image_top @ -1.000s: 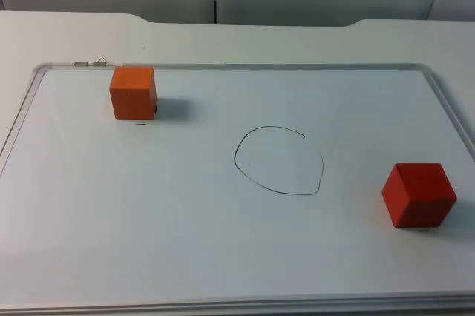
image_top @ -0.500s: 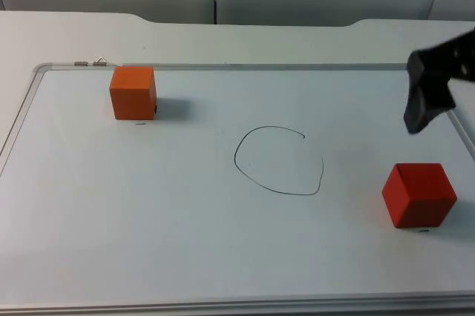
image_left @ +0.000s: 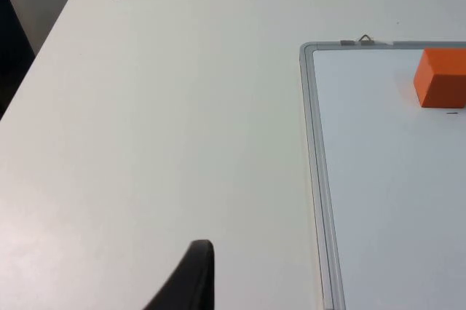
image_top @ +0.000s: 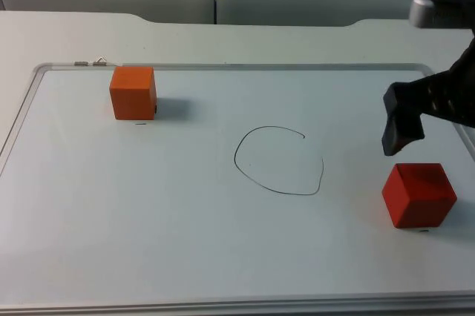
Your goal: Pick up one cube with the left hand and another cube with the right hand. First place the cube in the right hand at the target position, then stack the cube in the left hand on top.
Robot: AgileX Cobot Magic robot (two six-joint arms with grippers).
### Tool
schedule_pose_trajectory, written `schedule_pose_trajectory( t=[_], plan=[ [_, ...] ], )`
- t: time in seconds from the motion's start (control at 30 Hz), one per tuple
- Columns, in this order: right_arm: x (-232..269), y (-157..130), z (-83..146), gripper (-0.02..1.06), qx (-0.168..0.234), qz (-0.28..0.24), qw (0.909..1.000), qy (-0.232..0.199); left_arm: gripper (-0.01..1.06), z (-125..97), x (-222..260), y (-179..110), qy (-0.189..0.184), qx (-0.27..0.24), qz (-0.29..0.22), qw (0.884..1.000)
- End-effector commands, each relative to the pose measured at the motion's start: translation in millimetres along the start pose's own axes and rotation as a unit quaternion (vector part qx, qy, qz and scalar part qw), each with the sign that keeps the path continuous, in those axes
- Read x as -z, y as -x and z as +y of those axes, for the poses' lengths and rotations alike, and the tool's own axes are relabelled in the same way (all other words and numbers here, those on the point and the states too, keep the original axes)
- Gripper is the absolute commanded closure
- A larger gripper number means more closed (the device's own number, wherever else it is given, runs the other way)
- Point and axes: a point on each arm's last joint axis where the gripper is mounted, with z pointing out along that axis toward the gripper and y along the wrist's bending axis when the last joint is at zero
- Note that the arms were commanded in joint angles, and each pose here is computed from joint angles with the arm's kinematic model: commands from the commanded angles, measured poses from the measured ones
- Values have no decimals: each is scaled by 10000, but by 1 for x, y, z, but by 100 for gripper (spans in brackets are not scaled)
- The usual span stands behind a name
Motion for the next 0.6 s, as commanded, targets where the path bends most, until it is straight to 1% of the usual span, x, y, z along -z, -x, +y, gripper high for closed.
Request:
schedule_pose_trajectory(
  t=[0.0,0.17,0.47,0.53,0.57],
  plan=[
    [-14,-2,2,7,13,94,10000,-26,0,0,-1,-1,-45,9,-28,10000],
    [-34,-6,3,7,19,344,9994,-70,0,0,-1,-1,-45,9,-28,10000],
    [-47,-9,5,7,-59,451,9990,-23,0,0,-1,-1,-45,9,-28,10000],
    [-47,-9,5,8,-75,497,9987,-31,0,0,-1,-1,-45,9,-28,10000],
    [-48,-10,5,10,-74,537,9985,-45,0,0,-1,-1,-45,9,-28,10000]
  ],
)
